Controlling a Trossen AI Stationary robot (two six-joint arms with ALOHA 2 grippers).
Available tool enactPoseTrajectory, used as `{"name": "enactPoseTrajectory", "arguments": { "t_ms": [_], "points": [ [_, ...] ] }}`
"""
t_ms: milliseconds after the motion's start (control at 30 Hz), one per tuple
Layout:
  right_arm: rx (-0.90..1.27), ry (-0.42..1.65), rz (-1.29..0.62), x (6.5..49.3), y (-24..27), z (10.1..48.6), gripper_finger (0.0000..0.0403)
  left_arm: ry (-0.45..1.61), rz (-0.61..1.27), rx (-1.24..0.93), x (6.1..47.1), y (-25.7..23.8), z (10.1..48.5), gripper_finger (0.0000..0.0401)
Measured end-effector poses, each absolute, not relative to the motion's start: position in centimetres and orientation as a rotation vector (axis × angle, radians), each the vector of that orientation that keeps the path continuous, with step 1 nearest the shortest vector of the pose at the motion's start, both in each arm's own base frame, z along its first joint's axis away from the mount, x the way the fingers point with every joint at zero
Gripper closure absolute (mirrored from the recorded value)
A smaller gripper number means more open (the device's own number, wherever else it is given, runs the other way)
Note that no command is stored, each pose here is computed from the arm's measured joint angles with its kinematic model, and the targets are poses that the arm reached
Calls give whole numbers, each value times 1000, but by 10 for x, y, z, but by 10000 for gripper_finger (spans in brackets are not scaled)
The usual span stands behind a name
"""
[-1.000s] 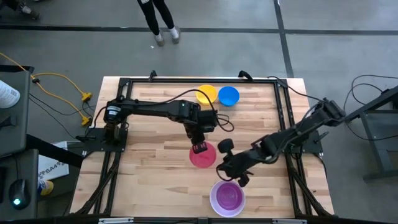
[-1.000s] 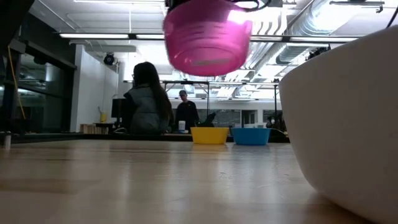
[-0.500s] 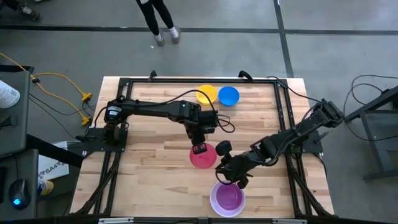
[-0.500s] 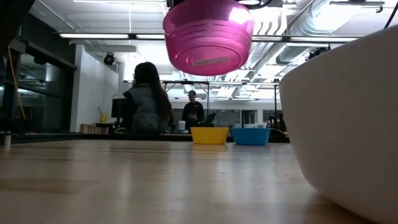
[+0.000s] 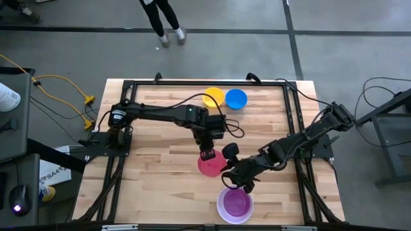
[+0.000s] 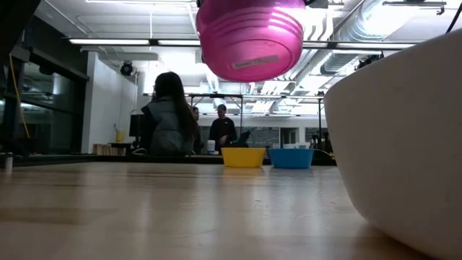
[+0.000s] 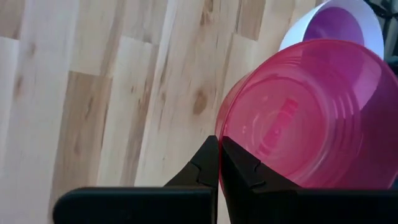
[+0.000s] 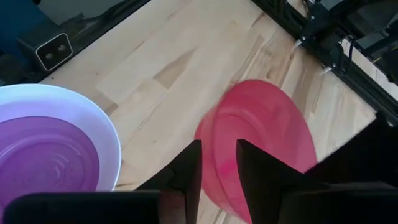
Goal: Nest bowls inside each other
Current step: Stack the red bowl on the violet bowl
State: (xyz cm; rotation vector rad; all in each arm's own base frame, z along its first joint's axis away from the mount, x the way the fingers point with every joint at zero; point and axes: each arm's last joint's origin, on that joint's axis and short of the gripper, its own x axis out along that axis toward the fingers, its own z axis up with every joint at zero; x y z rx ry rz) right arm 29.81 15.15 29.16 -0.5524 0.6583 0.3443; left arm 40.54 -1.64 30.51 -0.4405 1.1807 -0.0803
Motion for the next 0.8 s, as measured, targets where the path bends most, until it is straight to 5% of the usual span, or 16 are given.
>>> {"name": "enactPoseTrajectory", "arguments": {
  "t_ms": [800],
  "points": [
    [-519, 669, 444, 294, 158, 290, 310, 1143, -251, -398, 408, -28, 307, 401]
  ]
}}
